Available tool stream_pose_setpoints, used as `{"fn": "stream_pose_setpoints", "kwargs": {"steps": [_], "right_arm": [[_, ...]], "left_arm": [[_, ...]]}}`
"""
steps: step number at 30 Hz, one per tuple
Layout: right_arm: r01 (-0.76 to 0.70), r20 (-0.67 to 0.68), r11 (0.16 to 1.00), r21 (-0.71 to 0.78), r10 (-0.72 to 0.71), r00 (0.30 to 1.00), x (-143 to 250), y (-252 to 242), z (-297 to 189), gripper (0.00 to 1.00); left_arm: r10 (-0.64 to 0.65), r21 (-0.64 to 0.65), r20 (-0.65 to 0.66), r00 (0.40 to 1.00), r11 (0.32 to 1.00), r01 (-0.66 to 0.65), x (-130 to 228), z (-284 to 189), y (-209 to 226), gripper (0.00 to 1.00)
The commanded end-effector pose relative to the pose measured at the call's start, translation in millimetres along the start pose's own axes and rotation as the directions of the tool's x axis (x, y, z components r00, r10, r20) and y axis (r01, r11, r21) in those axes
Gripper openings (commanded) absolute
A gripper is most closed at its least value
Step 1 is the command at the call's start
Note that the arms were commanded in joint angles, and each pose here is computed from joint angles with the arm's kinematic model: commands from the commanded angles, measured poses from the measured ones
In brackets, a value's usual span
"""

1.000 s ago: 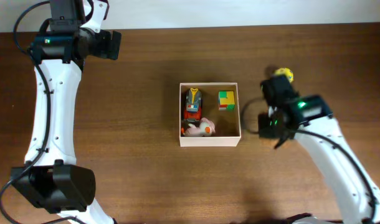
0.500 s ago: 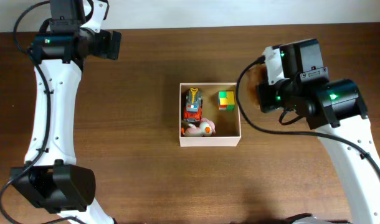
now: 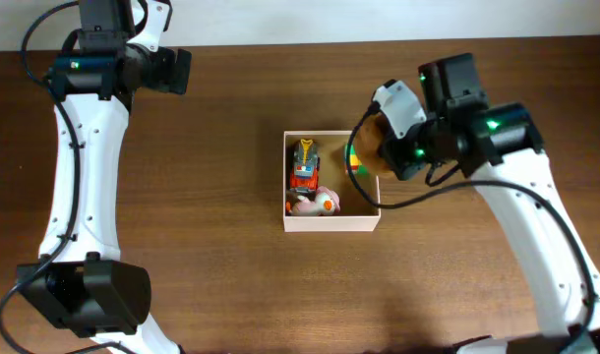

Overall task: Pack container
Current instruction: 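Lift the teddy bear with the right gripper and carry it over the box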

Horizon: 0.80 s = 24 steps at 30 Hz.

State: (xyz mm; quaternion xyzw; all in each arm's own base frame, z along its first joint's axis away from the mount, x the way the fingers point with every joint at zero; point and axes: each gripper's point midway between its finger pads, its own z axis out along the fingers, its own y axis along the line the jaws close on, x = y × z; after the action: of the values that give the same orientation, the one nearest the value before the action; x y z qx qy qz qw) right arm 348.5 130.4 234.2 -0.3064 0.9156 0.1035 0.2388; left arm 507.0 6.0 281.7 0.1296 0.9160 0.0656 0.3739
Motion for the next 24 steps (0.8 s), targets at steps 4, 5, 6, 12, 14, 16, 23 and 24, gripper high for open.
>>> {"fn": "stream_pose_setpoints", "kwargs": {"steps": [4, 5, 6, 12, 14, 16, 23, 24], "right_arm": [[-0.001, -0.024, 0.997, -0.081, -0.001, 1.0, -7, 18, 22, 0.12], [-0.013, -0.025, 0.996, -0.083, 0.011, 1.0, -9, 21, 23, 0.12], [-0.027, -0.024, 0.996, -0.087, 0.025, 0.999, -11, 24, 25, 0.12], [-0.131, 0.017, 0.987, -0.091, 0.134, 0.991, -28, 37, 30, 0.12], [-0.208, 0.019, 0.974, -0.088, 0.21, 0.977, -32, 37, 32, 0.12], [-0.287, 0.005, 0.956, -0.062, 0.287, 0.958, -29, 33, 35, 0.12], [-0.46, -0.078, 0.887, 0.028, 0.461, 0.884, -12, 20, 60, 0.12], [-0.475, -0.088, 0.879, 0.032, 0.476, 0.875, -11, 19, 64, 0.12]], "left_arm": [[-0.009, -0.009, 0.023, 1.0, 1.0, 0.009, -7, -7, 2, 0.99], [-0.009, -0.008, 0.023, 1.0, 1.0, 0.009, -7, -7, 2, 0.99], [-0.009, -0.008, 0.023, 1.0, 1.0, 0.009, -7, -7, 2, 0.99], [-0.009, -0.008, 0.023, 1.0, 1.0, 0.009, -7, -7, 2, 0.99], [-0.009, -0.008, 0.023, 1.0, 1.0, 0.009, -7, -7, 2, 0.99], [-0.009, -0.008, 0.023, 1.0, 1.0, 0.009, -7, -7, 2, 0.99], [-0.009, -0.008, 0.023, 1.0, 1.0, 0.009, -7, -7, 2, 0.99], [-0.009, -0.009, 0.023, 1.0, 1.0, 0.009, -7, -7, 2, 0.99]]}}
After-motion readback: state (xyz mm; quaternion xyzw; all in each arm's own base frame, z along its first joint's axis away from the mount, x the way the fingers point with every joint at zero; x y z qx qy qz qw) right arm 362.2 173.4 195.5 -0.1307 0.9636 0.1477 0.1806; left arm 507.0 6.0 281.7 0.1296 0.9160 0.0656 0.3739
